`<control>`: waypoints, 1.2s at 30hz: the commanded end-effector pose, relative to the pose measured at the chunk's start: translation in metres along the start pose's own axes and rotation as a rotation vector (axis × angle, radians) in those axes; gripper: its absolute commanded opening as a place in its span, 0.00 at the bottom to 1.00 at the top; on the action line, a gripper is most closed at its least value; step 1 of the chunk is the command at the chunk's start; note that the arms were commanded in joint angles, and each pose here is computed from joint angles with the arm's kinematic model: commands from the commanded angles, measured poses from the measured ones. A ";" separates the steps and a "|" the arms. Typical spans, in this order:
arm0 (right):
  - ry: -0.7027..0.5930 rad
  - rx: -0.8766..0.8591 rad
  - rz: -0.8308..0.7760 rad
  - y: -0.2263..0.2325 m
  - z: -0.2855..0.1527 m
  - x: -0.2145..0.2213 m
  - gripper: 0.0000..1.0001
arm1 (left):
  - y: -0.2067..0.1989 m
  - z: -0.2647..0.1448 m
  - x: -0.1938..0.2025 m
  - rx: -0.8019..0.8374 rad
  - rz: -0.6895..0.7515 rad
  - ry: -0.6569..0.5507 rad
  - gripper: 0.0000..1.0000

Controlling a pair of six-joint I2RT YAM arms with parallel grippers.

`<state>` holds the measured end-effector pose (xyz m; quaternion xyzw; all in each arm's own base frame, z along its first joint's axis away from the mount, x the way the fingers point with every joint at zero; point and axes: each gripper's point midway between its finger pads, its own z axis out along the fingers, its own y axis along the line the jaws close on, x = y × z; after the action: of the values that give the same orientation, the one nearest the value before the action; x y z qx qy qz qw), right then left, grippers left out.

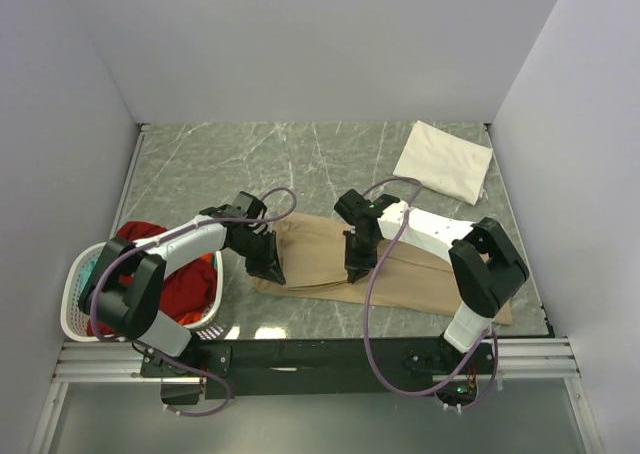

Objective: Fold and stack the t-shirts
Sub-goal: Fold the tshirt

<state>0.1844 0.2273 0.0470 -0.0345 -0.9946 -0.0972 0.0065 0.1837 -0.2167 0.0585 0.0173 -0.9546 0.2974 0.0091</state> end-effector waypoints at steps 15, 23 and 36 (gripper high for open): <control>-0.062 0.077 -0.011 -0.015 -0.017 -0.003 0.00 | -0.023 0.004 -0.002 0.037 0.027 -0.010 0.00; -0.078 0.109 -0.023 -0.018 -0.020 -0.008 0.00 | -0.028 0.007 0.003 0.035 0.012 -0.004 0.00; -0.085 0.131 -0.036 -0.021 -0.021 -0.010 0.00 | -0.037 0.014 0.011 0.026 0.016 0.010 0.00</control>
<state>0.1855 0.2012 0.0467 -0.0290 -0.9991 -0.0305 -0.0069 0.1647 -0.2462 0.0594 0.0088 -0.9530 0.3015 0.0269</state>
